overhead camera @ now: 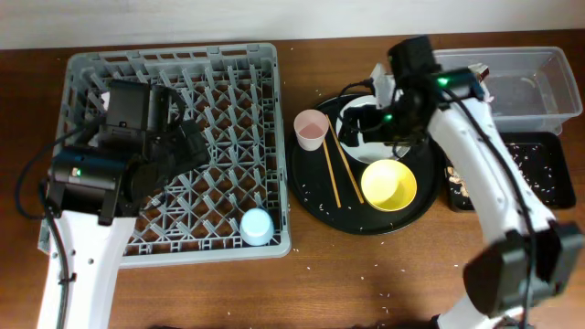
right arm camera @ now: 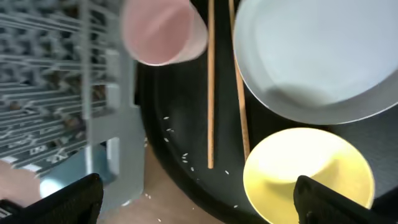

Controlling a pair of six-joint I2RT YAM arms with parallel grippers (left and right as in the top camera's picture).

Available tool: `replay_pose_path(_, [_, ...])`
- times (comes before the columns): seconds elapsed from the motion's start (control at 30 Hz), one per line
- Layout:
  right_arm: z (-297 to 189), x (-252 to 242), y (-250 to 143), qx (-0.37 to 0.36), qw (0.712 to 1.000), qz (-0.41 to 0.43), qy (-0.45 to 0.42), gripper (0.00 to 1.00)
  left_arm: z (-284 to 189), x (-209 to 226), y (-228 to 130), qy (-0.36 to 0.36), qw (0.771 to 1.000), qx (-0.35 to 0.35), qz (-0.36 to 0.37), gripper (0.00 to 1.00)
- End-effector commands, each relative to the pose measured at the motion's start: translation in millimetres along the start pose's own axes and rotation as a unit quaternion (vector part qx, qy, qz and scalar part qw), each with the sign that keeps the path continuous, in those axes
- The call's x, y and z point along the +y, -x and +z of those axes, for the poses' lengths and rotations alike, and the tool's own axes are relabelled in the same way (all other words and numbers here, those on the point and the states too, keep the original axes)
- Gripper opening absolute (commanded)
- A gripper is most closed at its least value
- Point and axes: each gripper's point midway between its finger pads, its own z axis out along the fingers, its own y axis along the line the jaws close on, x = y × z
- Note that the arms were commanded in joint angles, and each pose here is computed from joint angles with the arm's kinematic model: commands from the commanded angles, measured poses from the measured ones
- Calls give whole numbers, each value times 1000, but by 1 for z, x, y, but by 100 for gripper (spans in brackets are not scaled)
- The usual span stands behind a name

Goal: Sort waste into correct bins and load items into the dishwasher rack
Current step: 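Grasp the pink cup with the right gripper and lift it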

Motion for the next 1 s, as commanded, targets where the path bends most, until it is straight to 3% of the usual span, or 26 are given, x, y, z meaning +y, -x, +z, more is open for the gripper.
replay_pose_path(0.0, [11,2,4,8,1000,24,14,100,1,5,-1,12,1000,2,5,99])
replay_pose_path(0.03, [12,3,9,0,1000,18,15,98,1,5,-1,12,1000,3,5,99])
replay_pose_path(0.13, [15,12,38,-58,998,-10,24,77,1,5,-1,12,1000,3,5,99])
replay_pose_path(0.23, [45,27,63,-92,995,-43,20,65,1,4,1,10,1000,-1,4,99])
replay_pose_path(0.43, [139,16,66,-56,997,-55,-11,64,1,5,-4,12,1000,10,6,99])
replay_pose_path(0.5, [155,6,62,-42,998,-47,-19,59,1,5,-5,12,1000,10,7,99])
replay_pose_path(0.53, [159,2,60,-35,998,-44,-22,36,1,4,-6,9,1000,14,7,99])
replay_pose_path(0.6, [161,-4,55,-23,999,-38,-29,9,1,2,-6,1,1000,15,6,99])
replay_pose_path(0.67, [145,-10,51,-12,999,-24,-29,4,0,-22,-2,-61,998,14,14,99])
replay_pose_path(0.7, [125,-11,51,-10,1000,-11,-11,4,-5,-48,1,-132,990,11,52,98])
replay_pose_path(0.77, [74,6,52,-13,996,-9,91,4,-16,-75,4,-223,972,11,79,98])
replay_pose_path(0.8, [47,22,50,-17,986,-27,162,4,-24,-87,4,-275,957,15,95,96])
replay_pose_path(0.9, [-57,66,26,-57,921,-109,371,4,-63,-120,0,-438,887,18,149,95])
replay_pose_path(0.97, [-104,80,7,-89,888,-153,425,4,-82,-131,-4,-497,851,17,167,95])
